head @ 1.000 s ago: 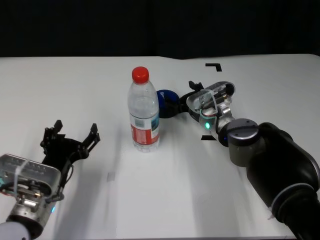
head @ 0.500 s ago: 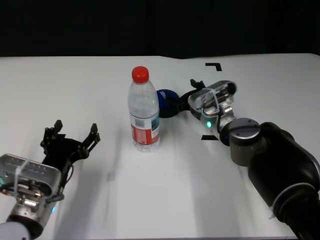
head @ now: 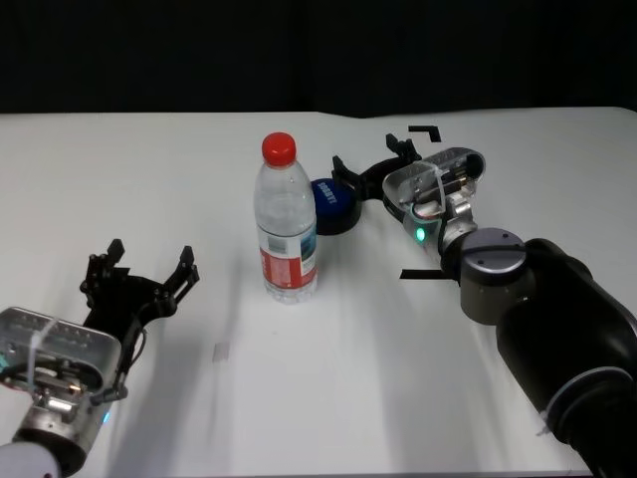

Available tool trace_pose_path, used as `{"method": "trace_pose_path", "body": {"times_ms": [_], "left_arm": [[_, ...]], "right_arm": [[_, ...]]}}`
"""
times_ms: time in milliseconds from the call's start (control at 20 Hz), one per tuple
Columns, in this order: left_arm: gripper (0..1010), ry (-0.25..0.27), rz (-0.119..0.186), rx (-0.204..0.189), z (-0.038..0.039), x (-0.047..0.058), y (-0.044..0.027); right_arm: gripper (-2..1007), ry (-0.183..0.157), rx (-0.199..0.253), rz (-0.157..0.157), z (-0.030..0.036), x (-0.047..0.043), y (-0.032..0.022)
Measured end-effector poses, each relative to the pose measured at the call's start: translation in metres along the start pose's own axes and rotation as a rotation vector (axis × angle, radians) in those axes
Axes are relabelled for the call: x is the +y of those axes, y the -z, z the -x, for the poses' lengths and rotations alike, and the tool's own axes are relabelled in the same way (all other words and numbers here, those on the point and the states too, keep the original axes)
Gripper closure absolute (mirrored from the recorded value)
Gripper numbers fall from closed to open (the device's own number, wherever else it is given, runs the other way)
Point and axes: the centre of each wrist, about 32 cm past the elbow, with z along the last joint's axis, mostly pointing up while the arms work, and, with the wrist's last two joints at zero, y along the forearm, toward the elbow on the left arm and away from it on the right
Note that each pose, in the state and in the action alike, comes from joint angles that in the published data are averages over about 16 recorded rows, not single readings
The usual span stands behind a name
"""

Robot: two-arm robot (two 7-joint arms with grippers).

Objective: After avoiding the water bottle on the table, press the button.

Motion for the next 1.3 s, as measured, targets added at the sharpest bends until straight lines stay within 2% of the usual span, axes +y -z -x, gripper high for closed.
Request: {"method": "trace_pose_path", "body": {"times_ms": [300,650,1300], "left_arm": [[7,0.000,0.000,0.000,0.0000,0.000,0.0000],[7,0.000,0.000,0.000,0.0000,0.000,0.0000],[7,0.000,0.000,0.000,0.0000,0.000,0.0000]], "right_arm": [[2,0.021,0.016,-0.035,-0.0003,-0.0080,-0.0029],[2,0.040,0.034,-0.061,0.0010,-0.0220,-0.0040],[2,0.058,0.059,-0.076,0.0048,-0.0537,-0.0050]]}}
